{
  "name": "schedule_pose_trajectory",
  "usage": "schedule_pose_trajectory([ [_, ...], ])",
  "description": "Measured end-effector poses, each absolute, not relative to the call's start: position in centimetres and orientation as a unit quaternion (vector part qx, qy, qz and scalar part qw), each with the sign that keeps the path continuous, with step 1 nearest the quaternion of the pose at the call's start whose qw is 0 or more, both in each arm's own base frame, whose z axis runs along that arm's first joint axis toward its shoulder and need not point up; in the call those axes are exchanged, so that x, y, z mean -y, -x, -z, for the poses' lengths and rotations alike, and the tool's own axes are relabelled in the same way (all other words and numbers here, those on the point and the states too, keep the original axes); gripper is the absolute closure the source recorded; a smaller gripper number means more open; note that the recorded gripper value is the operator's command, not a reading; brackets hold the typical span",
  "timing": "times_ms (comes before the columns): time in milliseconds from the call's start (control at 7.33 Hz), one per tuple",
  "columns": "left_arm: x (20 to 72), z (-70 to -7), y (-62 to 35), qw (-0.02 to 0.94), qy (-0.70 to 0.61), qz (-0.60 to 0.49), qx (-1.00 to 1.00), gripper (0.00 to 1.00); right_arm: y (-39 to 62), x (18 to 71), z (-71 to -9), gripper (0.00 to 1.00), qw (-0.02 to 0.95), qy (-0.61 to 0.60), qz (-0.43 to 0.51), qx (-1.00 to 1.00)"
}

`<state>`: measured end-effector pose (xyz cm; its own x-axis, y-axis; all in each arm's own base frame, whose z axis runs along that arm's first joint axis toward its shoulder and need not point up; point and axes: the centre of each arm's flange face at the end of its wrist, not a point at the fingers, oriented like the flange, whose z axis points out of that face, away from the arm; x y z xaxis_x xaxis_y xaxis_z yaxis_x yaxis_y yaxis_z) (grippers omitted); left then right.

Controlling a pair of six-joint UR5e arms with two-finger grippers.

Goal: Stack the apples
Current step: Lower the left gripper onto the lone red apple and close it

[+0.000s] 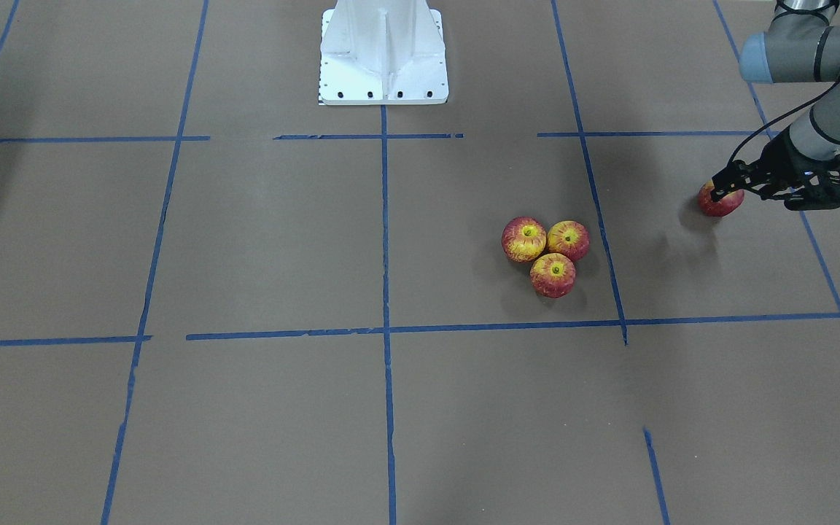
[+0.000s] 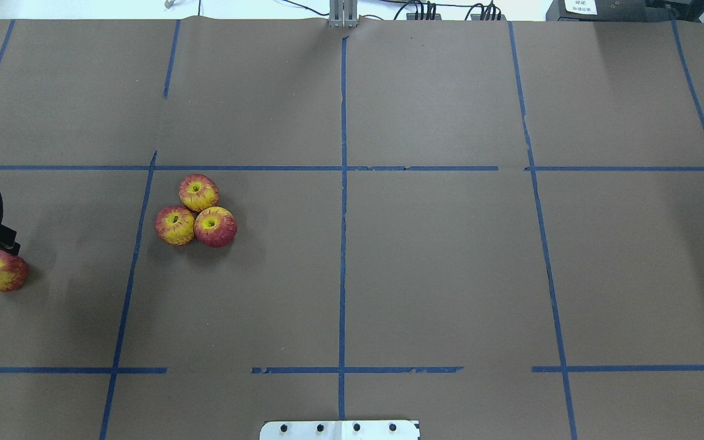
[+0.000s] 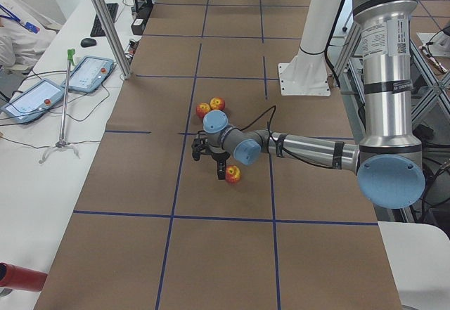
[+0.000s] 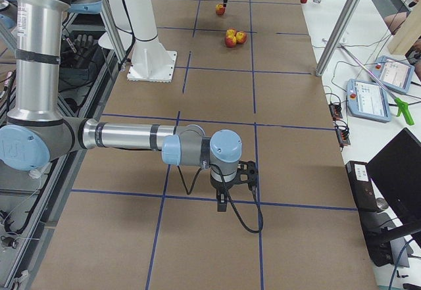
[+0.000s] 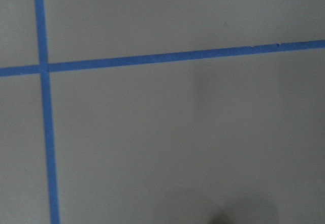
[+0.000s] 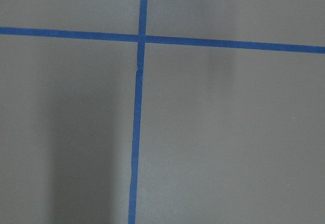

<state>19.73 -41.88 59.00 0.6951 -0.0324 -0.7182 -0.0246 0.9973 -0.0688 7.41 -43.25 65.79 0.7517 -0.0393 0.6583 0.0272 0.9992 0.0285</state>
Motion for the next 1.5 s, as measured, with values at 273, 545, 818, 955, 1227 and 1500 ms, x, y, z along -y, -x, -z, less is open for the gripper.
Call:
schedule_pose_trajectory([
  [273, 41.3, -59.6, -20.8, 0.922, 0.046, -0.001, -0.384, 0.00, -7.4, 43.2, -65.8, 0.00, 0.936, -0.009, 0.018, 0.352],
  [545, 40.8, -60.4, -21.6, 0.924, 0.055, -0.007, -0.379, 0.00, -7.4, 43.2, -65.8, 0.00, 0.936, -0.009, 0.018, 0.352],
  [818, 40.3, -61.9, -22.7, 0.926, 0.070, -0.014, -0.370, 0.14, -7.4, 43.2, -65.8, 0.00, 0.936, -0.009, 0.018, 0.352],
  [955, 40.2, -62.3, -23.2, 0.926, 0.074, -0.018, -0.369, 0.72, -7.4, 43.3, -65.8, 0.00, 0.936, -0.009, 0.018, 0.352],
  [1227, 40.1, -62.0, -23.6, 0.925, 0.069, -0.024, -0.374, 1.00, -7.4, 43.2, -65.8, 0.00, 0.936, -0.009, 0.018, 0.352],
  [1500, 40.3, -56.9, -22.7, 0.917, 0.040, -0.027, -0.396, 1.00, -7.4, 43.2, -65.8, 0.00, 0.936, -0.009, 0.018, 0.352],
])
